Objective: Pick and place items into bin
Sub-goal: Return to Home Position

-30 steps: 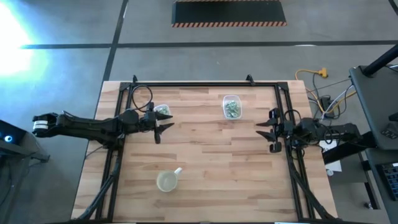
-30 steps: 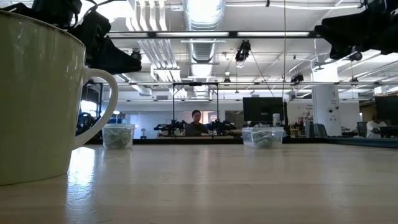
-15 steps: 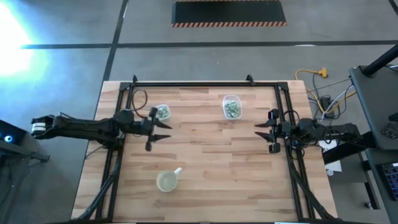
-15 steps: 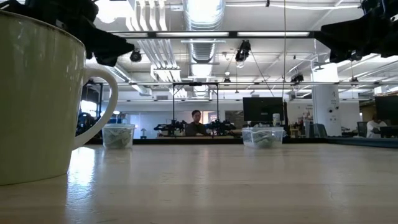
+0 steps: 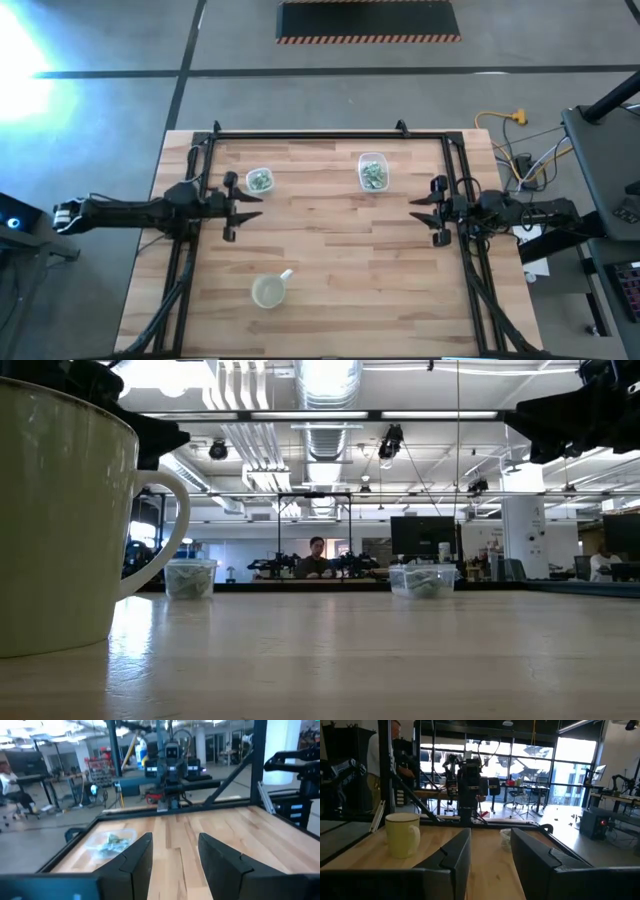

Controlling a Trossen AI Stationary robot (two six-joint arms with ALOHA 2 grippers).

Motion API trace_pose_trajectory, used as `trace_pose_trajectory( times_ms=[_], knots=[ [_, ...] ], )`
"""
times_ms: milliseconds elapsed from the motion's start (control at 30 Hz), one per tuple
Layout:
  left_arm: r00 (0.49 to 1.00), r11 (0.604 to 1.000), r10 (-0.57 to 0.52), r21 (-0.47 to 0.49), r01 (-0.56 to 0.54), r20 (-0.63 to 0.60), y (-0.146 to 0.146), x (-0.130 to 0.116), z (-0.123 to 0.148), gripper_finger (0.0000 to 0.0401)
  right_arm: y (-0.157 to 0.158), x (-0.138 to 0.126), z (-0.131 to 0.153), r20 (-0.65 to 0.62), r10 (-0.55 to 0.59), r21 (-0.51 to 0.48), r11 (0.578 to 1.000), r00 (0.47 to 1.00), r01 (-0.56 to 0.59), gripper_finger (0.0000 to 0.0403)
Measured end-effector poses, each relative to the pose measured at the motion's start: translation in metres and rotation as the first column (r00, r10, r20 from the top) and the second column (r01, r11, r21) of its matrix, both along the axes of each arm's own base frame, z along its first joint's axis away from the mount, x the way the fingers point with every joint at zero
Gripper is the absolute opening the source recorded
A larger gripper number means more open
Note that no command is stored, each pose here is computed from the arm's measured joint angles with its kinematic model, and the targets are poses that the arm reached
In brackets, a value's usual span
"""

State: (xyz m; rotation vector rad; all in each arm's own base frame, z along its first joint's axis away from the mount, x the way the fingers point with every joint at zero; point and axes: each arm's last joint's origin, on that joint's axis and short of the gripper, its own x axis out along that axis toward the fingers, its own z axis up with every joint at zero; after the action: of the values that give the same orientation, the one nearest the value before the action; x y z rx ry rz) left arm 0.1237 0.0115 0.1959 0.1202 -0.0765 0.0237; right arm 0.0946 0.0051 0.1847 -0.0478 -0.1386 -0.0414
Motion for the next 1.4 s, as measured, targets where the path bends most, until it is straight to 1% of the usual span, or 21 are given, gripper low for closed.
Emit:
trace_pose_trajectory(
  times_ms=[233, 433, 500, 633, 833, 967, 1167, 1333, 1400],
  knots=[
    [0.997, 1.0, -0.004, 0.0, 0.004, 0.076, -0.002, -0.013, -0.009, 0.0143, 0.0, 0.0, 0.0, -0.003, 0.001, 0.005, 1.0, 1.0, -0.001, 0.0121],
    [0.995, 0.999, -0.008, -0.041, 0.012, 0.099, -0.002, -0.019, -0.009, 0.0143, 0.0, 0.0, 0.0, -0.003, 0.001, 0.004, 1.0, 1.0, -0.001, 0.0118],
    [0.996, 0.998, -0.012, -0.058, 0.017, 0.09, -0.003, -0.02, -0.012, 0.0143, 0.0, 0.0, 0.0, -0.003, 0.001, 0.004, 1.0, 1.0, -0.001, 0.012],
    [0.995, 0.997, -0.033, -0.064, 0.039, 0.098, -0.005, -0.02, -0.011, 0.0143, 0.0, 0.0, 0.0, -0.003, 0.001, 0.004, 1.0, 1.0, -0.001, 0.0123],
    [0.996, 0.996, -0.053, -0.064, 0.057, 0.07, -0.01, -0.018, -0.014, 0.0143, 0.0, 0.0, 0.0, -0.003, 0.001, 0.004, 1.0, 1.0, -0.001, 0.0118],
    [0.996, 0.996, -0.087, -0.02, 0.087, 0.019, -0.014, -0.016, -0.019, 0.0143, 0.0, 0.0, 0.0, -0.004, 0.001, 0.008, 1.0, 1.0, -0.001, 0.0116],
    [0.995, 0.994, -0.104, 0.043, 0.104, -0.006, -0.018, -0.016, -0.021, 0.0143, 0.0, 0.0, -0.001, -0.007, 0.001, 0.01, 1.0, 1.0, -0.001, 0.0121],
    [0.992, 0.993, -0.103, 0.045, 0.107, -0.076, -0.018, -0.021, -0.029, 0.0143, 0.0, 0.0, -0.001, -0.011, 0.002, 0.011, 1.0, 1.0, -0.002, 0.0123],
    [0.991, 0.993, -0.105, 0.042, 0.108, -0.08, -0.017, -0.023, -0.03, 0.0143, 0.0, 0.0, -0.001, -0.011, 0.002, 0.011, 1.0, 1.0, -0.001, 0.0122]
  ],
)
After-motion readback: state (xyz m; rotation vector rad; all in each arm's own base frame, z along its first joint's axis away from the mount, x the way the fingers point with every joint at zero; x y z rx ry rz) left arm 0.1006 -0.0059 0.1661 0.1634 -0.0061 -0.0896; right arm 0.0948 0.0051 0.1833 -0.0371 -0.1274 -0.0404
